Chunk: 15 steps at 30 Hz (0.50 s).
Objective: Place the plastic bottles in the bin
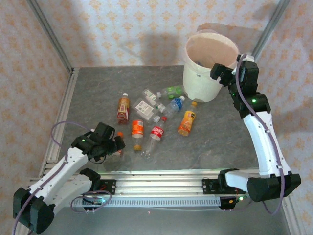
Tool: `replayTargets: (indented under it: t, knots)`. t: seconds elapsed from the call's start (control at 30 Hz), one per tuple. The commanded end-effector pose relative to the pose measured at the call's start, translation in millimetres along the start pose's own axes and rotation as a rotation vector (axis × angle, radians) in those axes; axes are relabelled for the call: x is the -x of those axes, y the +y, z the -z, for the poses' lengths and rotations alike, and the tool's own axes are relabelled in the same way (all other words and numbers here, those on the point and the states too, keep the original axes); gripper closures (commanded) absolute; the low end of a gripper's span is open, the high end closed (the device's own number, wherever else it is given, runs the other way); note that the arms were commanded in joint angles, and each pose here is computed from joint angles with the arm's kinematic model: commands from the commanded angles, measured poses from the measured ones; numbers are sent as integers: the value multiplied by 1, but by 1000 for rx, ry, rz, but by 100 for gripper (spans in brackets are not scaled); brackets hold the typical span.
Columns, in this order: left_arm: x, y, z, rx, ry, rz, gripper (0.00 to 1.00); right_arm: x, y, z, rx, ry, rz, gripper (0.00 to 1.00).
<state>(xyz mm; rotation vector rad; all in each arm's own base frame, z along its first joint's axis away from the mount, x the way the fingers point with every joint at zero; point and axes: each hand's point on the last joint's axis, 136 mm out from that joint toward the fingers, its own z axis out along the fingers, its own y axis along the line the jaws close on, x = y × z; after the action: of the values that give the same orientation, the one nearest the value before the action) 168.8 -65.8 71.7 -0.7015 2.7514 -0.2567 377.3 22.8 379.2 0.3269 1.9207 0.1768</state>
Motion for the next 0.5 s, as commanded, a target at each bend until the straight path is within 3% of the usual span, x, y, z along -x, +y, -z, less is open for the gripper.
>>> replayTargets:
  t: [0.0,0.33,0.47]
  knots:
    - [-2,-8,-11,-14,8,-76,0,4,-3,1,-21,-25,-5,1]
    - [-25,-3,-40,87,106,-250,0,1,-9,14,-34,-46,4,1]
    - [-27,6,-50,145,92,-285,4,-1,-11,14,-42,-39,12,1]
